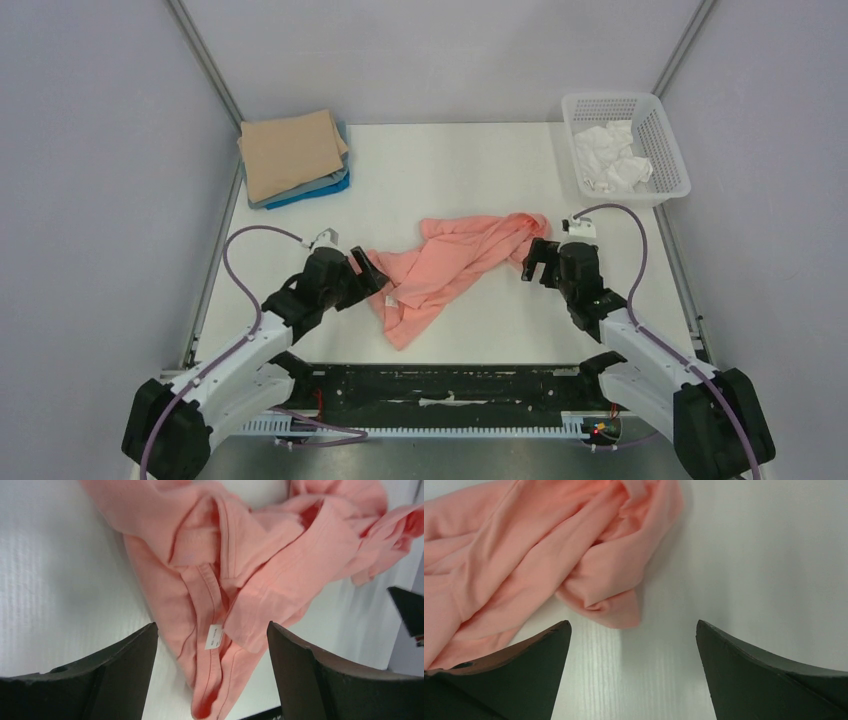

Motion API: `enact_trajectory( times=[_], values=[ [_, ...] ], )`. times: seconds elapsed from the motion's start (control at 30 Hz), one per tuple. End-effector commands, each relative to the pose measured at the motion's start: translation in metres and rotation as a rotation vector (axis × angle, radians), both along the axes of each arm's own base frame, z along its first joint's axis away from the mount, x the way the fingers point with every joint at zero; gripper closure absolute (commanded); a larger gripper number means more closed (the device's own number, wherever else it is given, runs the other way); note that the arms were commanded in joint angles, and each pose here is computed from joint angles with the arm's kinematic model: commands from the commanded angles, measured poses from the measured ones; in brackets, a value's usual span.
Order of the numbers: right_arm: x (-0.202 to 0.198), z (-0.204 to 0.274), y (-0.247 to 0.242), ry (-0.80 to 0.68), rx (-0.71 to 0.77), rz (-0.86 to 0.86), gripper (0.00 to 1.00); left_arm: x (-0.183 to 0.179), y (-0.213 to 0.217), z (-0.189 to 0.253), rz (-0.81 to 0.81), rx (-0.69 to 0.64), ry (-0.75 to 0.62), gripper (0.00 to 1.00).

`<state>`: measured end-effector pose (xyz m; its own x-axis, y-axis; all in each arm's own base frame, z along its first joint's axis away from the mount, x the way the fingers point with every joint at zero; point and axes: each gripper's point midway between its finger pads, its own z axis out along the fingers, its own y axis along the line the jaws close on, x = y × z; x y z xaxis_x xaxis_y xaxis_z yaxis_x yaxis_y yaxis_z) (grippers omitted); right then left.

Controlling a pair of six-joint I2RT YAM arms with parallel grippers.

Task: Fold and stack the t-shirts
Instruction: Move the tshirt to the center of the board, then flatten out the tshirt

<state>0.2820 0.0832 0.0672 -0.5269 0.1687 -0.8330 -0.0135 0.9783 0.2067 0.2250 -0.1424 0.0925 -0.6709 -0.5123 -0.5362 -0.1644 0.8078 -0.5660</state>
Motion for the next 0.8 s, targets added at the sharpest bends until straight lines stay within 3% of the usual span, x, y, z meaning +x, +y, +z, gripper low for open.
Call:
enact_trajectory(
  times=[0.0,0.2,0.4,0.77],
  values=[
    [0.004,0.026,-0.045,-0.081,-0.039,-0.275,0.02,-0.008,-0.05,-0.004,-0.191,-0.15,0.055,0.14],
    [-0.016,0.027,-0.07,-0.129,-0.074,-0.367,0.02,-0.007,-0.072,-0.014,-0.257,-0.089,0.075,0.16],
    [-0.022,0.028,-0.073,-0.182,-0.057,-0.367,0.02,-0.005,-0.073,-0.018,-0.247,-0.008,0.095,0.22],
    [-0.023,0.027,-0.072,-0.187,-0.054,-0.352,0.02,0.006,-0.084,-0.025,-0.255,0.027,0.101,0.32]
  ],
)
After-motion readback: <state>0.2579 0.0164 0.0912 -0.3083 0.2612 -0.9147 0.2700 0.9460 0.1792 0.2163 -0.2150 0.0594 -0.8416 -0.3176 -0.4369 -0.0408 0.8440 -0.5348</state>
